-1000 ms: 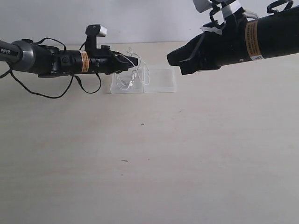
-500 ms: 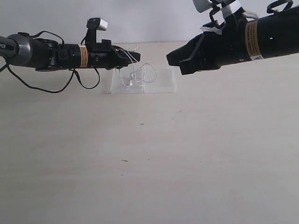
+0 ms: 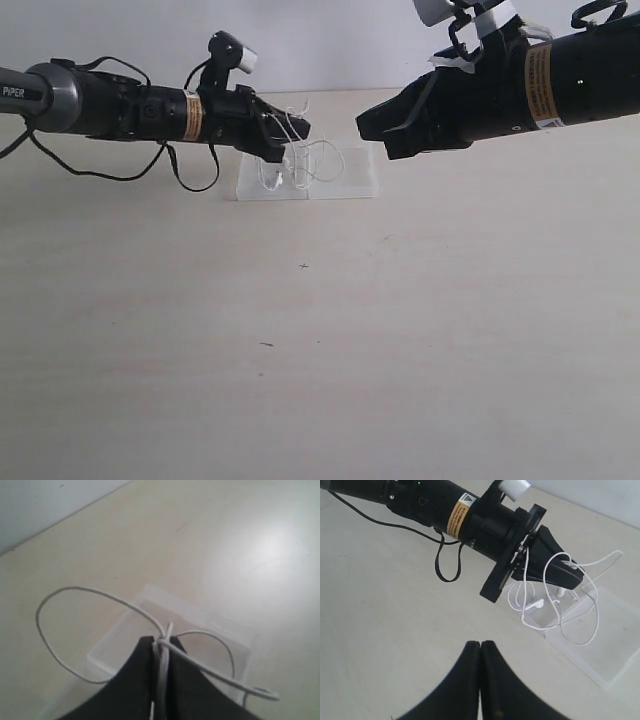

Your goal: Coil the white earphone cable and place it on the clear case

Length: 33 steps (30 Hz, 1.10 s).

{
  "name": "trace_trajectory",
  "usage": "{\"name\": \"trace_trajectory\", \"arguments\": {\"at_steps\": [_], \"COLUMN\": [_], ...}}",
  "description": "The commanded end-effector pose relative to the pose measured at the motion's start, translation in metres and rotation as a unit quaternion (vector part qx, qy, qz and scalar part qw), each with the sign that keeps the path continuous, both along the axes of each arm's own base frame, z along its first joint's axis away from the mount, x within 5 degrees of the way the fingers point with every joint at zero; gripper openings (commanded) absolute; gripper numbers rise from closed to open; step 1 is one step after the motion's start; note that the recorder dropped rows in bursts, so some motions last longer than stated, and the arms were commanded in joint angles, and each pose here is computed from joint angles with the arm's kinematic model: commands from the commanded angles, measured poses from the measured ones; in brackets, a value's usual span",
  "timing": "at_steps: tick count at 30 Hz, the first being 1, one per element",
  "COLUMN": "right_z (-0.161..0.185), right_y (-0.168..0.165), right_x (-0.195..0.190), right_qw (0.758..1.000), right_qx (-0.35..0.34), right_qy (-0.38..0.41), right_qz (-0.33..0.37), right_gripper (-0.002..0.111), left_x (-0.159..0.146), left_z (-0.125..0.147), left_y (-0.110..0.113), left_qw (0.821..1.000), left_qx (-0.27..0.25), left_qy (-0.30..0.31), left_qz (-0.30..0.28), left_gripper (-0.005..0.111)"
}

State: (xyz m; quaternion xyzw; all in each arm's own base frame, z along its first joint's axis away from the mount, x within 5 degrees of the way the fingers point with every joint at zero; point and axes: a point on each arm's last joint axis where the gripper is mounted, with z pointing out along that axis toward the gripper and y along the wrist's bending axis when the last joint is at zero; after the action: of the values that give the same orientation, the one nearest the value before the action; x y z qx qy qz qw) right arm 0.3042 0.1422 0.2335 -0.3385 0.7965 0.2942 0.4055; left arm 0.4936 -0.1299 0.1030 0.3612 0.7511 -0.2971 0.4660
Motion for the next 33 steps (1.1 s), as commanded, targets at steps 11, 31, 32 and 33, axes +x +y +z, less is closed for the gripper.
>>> {"name": "trace_trajectory", "arguments": {"at_steps": [11, 31, 32, 33], "right_z": [0.002, -0.032, -0.036, -0.039], "right_y": [0.0, 0.018, 0.022, 0.025], "right_x": [-0.002, 0.072, 0.077, 0.079], "right_qw": [1.0, 0.999, 0.999, 0.999], "right_qx": [0.004, -0.043, -0.039, -0.036], "right_qy": [-0.002, -0.025, -0.021, -0.018], "right_qz": [0.005, -0.023, -0.01, 0.004], "right_gripper": [0.0, 0.06, 0.06, 0.06], "left_x": [0.004, 0.006, 0.006, 0.005], "left_z": [0.001, 0.007, 0.007, 0.007], "left_y": [-0.014, -0.019, -0.019, -0.019], "left_qw": [0.997, 0.997, 0.997, 0.996], "left_qx": [0.073, 0.078, 0.081, 0.083], "left_qy": [-0.025, -0.018, -0.018, -0.017], "left_qz": [0.017, 0.011, 0.009, 0.008], "left_gripper": [0.0, 0.033, 0.033, 0.033]}}
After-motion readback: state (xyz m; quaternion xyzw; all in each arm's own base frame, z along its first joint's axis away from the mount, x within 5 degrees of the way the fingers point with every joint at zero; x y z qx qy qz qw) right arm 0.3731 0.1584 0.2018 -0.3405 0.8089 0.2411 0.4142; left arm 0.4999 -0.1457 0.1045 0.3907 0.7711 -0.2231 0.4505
